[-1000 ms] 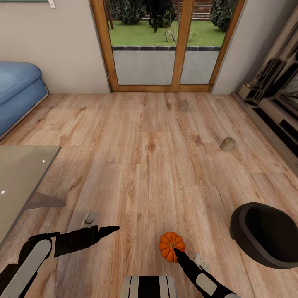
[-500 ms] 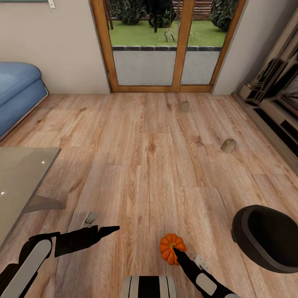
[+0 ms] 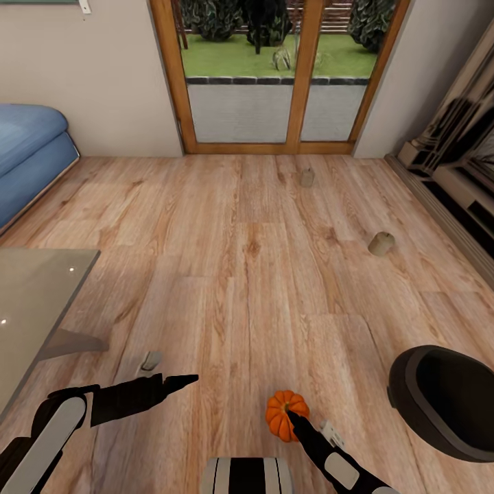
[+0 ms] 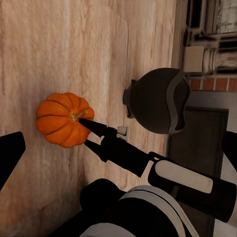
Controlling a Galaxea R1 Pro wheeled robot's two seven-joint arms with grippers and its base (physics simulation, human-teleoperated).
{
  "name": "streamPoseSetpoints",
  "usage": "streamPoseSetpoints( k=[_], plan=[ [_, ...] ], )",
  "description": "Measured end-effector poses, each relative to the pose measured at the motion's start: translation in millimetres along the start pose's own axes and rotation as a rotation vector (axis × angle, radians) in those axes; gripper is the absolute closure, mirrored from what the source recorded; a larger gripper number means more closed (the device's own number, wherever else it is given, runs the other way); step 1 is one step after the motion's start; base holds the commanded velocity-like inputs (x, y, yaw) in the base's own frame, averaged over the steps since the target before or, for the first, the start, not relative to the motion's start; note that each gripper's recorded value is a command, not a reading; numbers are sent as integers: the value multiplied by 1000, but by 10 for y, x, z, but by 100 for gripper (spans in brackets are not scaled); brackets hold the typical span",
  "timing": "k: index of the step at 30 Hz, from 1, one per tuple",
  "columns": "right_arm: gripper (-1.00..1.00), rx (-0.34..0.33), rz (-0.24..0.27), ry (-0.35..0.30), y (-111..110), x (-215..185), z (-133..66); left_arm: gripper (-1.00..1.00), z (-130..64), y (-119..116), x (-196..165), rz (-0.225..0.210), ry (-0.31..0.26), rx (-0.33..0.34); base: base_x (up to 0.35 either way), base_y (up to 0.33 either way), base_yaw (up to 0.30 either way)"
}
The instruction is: Place each of the two pumpkins and all three candles from the living room inside a cabinet in the living room (use any cabinet), then make sure every cabinet is closed, and position the cauldron so it is next to a table in the living room.
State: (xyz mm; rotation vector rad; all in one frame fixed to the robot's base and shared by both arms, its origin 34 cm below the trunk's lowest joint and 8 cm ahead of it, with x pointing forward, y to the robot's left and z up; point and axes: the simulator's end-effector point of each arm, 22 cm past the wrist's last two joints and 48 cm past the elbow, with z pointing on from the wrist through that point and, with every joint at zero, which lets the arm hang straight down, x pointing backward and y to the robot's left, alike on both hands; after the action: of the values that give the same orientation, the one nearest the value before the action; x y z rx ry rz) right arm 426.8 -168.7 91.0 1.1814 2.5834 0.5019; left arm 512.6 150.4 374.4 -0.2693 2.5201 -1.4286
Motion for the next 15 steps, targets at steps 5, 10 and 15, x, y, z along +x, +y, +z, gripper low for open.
streamPoseSetpoints(
  k=[5, 10, 15],
  plan=[
    [-100, -3, -1, 0, 10, -1, 0, -100, 3, -4, 2, 0, 0, 1, 50, 26, 0],
    [-100, -4, -6, 2, 11, 6, 0, -100, 4, -4, 2, 0, 0, 1, 13, 7, 0],
    [-100, -3, -7, 3, 11, 9, 0, -100, 5, -5, 4, 0, 1, 1, 2, 1, 0]
  ],
)
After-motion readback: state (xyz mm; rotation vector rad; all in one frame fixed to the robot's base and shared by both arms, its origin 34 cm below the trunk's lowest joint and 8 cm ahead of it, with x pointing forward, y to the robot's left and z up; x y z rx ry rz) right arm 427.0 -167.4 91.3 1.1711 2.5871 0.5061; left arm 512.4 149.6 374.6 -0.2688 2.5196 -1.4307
